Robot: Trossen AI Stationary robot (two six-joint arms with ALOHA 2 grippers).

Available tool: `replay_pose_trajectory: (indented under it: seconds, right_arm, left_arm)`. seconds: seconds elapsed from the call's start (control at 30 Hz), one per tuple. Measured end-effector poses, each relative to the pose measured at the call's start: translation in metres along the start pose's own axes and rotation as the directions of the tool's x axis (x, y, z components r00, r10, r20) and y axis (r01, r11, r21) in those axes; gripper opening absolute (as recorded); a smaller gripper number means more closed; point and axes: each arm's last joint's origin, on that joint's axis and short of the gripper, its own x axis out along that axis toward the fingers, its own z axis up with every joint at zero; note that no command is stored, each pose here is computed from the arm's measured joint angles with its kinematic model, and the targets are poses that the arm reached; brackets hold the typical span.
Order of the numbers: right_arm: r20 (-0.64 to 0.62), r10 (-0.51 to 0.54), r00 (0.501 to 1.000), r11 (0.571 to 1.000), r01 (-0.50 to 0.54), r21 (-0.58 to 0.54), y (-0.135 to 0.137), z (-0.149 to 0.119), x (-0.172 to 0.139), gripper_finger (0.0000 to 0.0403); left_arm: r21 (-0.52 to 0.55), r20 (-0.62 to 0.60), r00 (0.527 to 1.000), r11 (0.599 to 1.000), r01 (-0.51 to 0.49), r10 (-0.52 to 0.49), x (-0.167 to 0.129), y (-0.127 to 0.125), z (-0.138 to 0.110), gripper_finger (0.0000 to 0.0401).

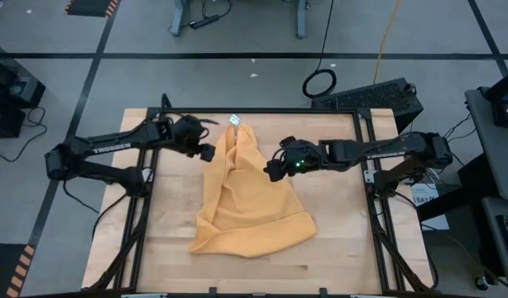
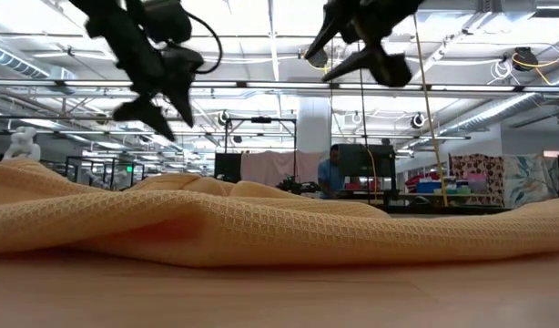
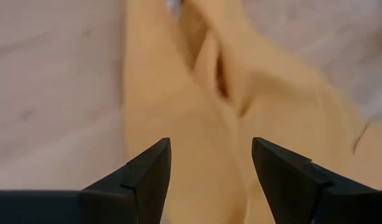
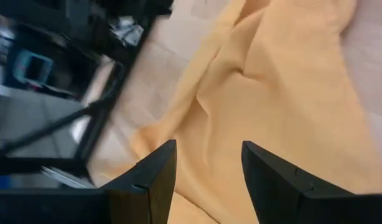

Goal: Roll towel
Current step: Roll the yellow towel

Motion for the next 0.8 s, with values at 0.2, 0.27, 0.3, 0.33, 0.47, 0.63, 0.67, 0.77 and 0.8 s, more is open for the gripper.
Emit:
replay_pose_trajectory:
  seconds: [0.2,0.27,0.3,0.33,0.47,0.63,0.67,0.77,0.8]
  right_arm:
    - [-0.131,-0.225,0.966,0.964,0.201,-0.174,-0.003,0.016,-0.029,0.0171]
    - [-0.158,-0.309,0.938,0.934,0.268,-0.234,-0.009,0.023,-0.038,0.0171]
    - [-0.165,-0.338,0.927,0.92,0.288,-0.265,-0.012,0.026,-0.042,0.0171]
    - [-0.168,-0.356,0.919,0.909,0.299,-0.29,-0.014,0.03,-0.044,0.0171]
    - [-0.166,-0.374,0.912,0.889,0.302,-0.346,-0.022,0.04,-0.049,0.0171]
    - [-0.193,-0.355,0.915,0.885,0.263,-0.384,-0.027,0.049,-0.051,0.0171]
    - [-0.192,-0.353,0.915,0.881,0.257,-0.397,-0.028,0.05,-0.052,0.0171]
    - [-0.19,-0.349,0.917,0.871,0.243,-0.426,-0.031,0.055,-0.053,0.0171]
    - [-0.183,-0.348,0.92,0.868,0.242,-0.434,-0.032,0.058,-0.053,0.0171]
  left_arm:
    - [-0.054,0.076,0.997,0.999,0.006,-0.002,0.032,0.009,0.028,0.0226]
    - [-0.093,0.07,0.997,0.995,-0.03,0.037,0.043,0.013,0.035,0.0226]
    - [-0.099,0.077,0.995,0.994,-0.047,0.055,0.047,0.014,0.04,0.0226]
    - [-0.101,0.078,0.994,0.992,-0.069,0.077,0.052,0.015,0.043,0.0226]
    - [-0.072,0.068,0.991,0.992,-0.108,0.113,0.069,0.015,0.056,0.0229]
    - [-0.076,0.074,0.982,0.983,-0.168,0.174,0.087,0.011,0.07,0.0258]
    - [-0.079,0.077,0.978,0.979,-0.186,0.192,0.091,0.011,0.072,0.0263]
    - [-0.081,0.076,0.972,0.973,-0.215,0.221,0.101,0.012,0.076,0.0265]
    - [-0.078,0.075,0.971,0.972,-0.223,0.229,0.104,0.013,0.076,0.0258]
